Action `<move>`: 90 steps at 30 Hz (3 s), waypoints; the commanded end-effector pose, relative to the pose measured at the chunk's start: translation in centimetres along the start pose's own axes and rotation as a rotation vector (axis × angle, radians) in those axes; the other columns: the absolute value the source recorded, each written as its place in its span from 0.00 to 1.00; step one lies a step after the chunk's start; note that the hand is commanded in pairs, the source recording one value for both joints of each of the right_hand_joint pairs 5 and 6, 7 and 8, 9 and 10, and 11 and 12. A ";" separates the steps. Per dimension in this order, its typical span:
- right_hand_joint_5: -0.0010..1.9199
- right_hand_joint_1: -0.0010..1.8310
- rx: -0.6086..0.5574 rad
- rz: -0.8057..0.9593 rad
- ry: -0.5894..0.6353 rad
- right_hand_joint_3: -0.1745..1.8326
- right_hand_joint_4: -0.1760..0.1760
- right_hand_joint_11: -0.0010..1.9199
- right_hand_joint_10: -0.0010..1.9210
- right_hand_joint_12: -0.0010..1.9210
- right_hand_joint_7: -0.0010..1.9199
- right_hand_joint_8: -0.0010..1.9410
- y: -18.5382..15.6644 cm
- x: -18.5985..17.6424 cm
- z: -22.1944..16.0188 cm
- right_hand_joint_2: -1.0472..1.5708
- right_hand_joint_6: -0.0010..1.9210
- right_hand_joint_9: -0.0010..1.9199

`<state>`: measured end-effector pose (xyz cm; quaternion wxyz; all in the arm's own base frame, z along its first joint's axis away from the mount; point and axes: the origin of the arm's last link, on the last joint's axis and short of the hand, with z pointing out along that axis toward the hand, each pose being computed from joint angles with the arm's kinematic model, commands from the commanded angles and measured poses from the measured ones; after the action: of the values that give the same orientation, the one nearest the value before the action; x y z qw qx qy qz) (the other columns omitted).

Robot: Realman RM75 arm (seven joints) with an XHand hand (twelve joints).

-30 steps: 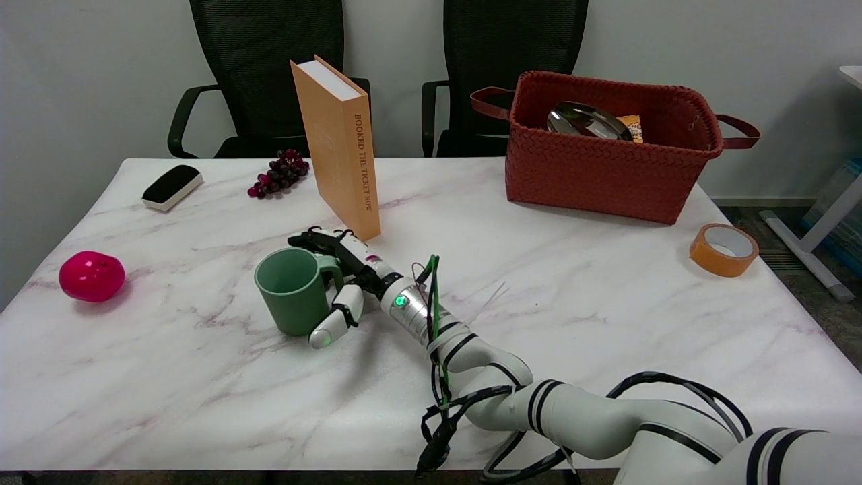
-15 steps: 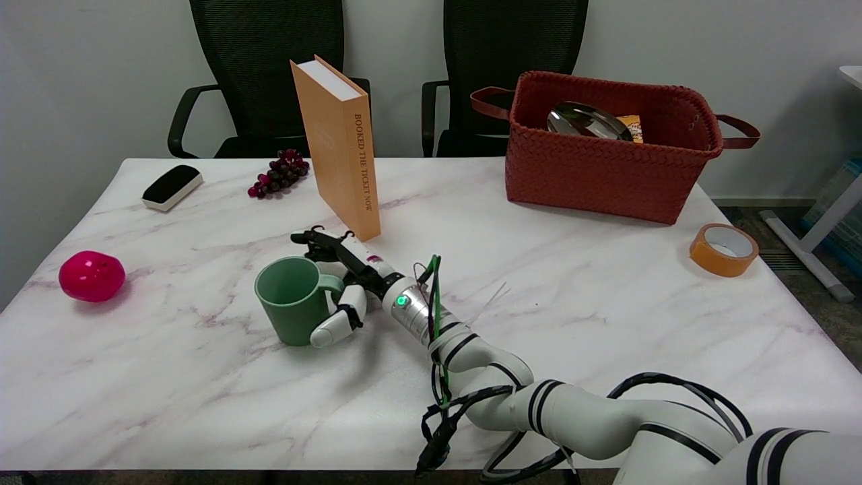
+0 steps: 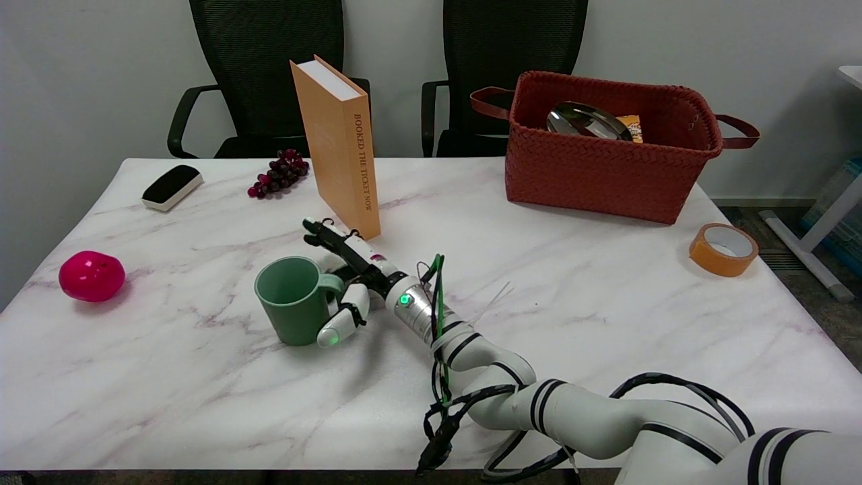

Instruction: Pick up the green mug.

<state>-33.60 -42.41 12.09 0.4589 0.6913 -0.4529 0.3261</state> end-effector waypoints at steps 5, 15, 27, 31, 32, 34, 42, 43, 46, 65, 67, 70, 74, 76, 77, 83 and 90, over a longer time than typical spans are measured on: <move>0.00 0.56 0.024 0.013 0.008 0.36 0.50 0.11 0.00 0.11 0.05 0.05 0.1 0.9 -0.5 0.11 0.00 0.00; 0.00 0.55 0.099 0.089 -0.030 0.35 0.50 0.00 0.00 0.00 0.00 0.00 -0.8 1.1 -0.7 0.11 0.00 0.00; 0.00 0.53 0.163 0.047 -0.093 0.32 0.50 0.00 0.00 0.00 0.00 0.00 -1.6 0.7 -0.8 0.09 0.00 0.00; 0.00 0.52 0.170 0.026 -0.121 0.30 0.50 0.00 0.00 0.00 0.00 0.00 -1.7 0.2 -0.9 0.10 0.00 0.00; 0.00 0.52 0.171 0.025 -0.125 0.30 0.50 0.00 0.00 0.00 0.00 0.00 -1.8 0.1 -0.9 0.10 0.00 0.00; 0.00 0.52 0.165 0.036 -0.131 0.31 0.50 0.00 0.00 0.00 0.00 0.00 -1.7 -0.1 -1.0 0.10 0.00 0.00; 0.00 0.51 0.151 0.080 -0.128 0.30 0.50 0.00 0.00 0.00 0.00 0.00 -1.2 -0.5 -1.6 0.10 0.00 0.00; 0.00 0.51 0.152 0.084 -0.128 0.29 0.50 0.00 0.00 0.00 0.00 0.00 -1.3 -0.6 -1.8 0.10 0.00 0.00; 0.00 0.52 0.143 0.085 -0.132 0.28 0.50 0.00 0.00 0.00 0.00 0.00 -1.1 -0.9 -1.9 0.11 0.00 0.00; 0.00 0.55 0.053 0.056 -0.154 0.36 0.50 0.00 0.00 0.00 0.00 0.00 0.0 -2.8 -1.6 0.09 0.00 0.00; 0.00 0.55 0.049 0.055 -0.155 0.36 0.50 0.00 0.00 0.00 0.00 0.00 0.0 -2.8 -1.5 0.09 0.00 0.00; 0.00 0.56 0.044 0.042 -0.153 0.36 0.50 0.00 0.00 0.00 0.00 0.00 0.0 -2.7 -1.3 0.09 0.00 0.00; 0.01 0.57 0.043 0.029 -0.152 0.37 0.50 0.00 0.00 0.00 0.00 0.00 -0.1 -2.5 -1.1 0.09 0.01 0.00; 0.01 0.58 0.044 0.027 -0.151 0.37 0.50 0.00 0.00 0.00 0.00 0.00 -0.2 -2.4 -1.0 0.09 0.01 0.00; 0.01 0.58 0.045 0.026 -0.149 0.37 0.50 0.00 0.00 0.00 0.00 0.00 -0.2 -2.4 -1.0 0.09 0.01 0.00; 0.04 0.61 0.043 0.031 -0.135 0.37 0.50 0.00 0.00 0.00 0.00 0.00 -0.2 -2.0 -0.8 0.11 0.04 0.00; 0.09 0.61 0.047 0.034 -0.137 0.32 0.50 0.10 0.00 0.10 0.00 0.00 -0.3 -2.0 -0.8 0.14 0.09 0.00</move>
<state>-34.27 -40.65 10.54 0.4010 0.7159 -0.4887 0.2964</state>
